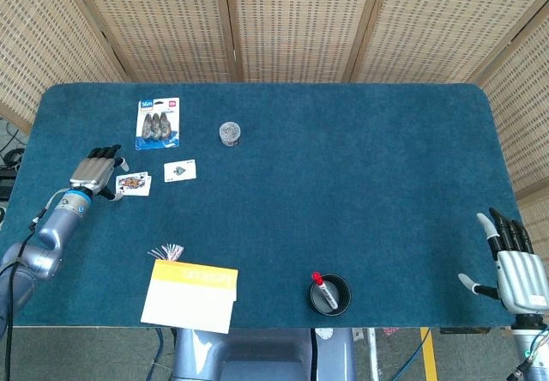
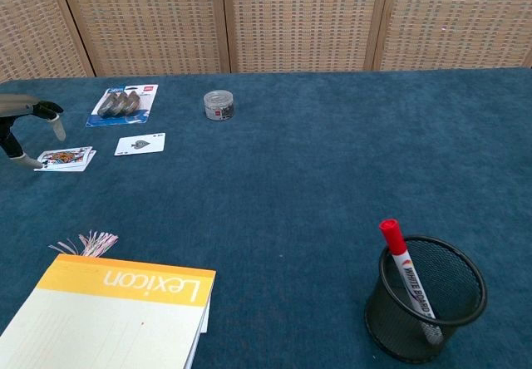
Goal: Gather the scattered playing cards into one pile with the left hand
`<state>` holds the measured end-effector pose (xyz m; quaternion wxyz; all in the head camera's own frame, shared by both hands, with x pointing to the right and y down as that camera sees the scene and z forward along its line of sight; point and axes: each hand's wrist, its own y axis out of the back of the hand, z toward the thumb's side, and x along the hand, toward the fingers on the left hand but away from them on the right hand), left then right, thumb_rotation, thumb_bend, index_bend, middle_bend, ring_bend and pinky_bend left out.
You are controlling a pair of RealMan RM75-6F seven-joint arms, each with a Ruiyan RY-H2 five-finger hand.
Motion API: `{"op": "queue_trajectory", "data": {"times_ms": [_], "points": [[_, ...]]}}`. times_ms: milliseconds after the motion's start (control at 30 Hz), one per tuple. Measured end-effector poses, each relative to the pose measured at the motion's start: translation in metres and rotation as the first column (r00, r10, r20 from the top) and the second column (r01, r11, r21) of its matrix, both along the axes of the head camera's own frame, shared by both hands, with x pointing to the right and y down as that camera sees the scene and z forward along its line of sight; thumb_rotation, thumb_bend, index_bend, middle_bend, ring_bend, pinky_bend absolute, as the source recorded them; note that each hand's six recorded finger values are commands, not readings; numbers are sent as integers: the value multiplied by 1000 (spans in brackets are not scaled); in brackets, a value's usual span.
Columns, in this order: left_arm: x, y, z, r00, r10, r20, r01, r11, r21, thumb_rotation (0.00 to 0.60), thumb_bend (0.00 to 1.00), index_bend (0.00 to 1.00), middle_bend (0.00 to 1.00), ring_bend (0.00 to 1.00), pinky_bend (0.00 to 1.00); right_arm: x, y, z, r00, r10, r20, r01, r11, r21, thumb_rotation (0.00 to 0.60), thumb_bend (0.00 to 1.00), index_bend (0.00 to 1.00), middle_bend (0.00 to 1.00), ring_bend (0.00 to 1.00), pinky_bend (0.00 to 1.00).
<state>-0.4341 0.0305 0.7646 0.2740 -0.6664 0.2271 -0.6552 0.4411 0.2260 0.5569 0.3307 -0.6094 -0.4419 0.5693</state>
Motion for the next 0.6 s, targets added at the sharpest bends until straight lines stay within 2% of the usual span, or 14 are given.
{"op": "queue_trajectory", "data": {"times_ms": [100,333,500,600], "points": [[1,-2,-3,1000,-11,-29,11,1000,18,600,228,238,0,0,0,0,0,0,1000,1,0,-1,1000,0,600,156,0,0,0,0],[12,-16,-20,991,-17,-130,28,996,87,600,223,231,0,0,0,-1,0,0,1000,-1,5,1,1000,-2,600,156,0,0,0,0],[32,-22,-20,986,-8,-165,24,995,94,600,221,232,0,0,0,-1,0,0,1000,-3,8,3,1000,-3,600,156,0,0,0,0],[50,-23,-12,984,-12,-176,26,997,75,600,220,231,0,0,0,-1,0,0,1000,-1,13,1,1000,-6,600,156,0,0,0,0]]}}
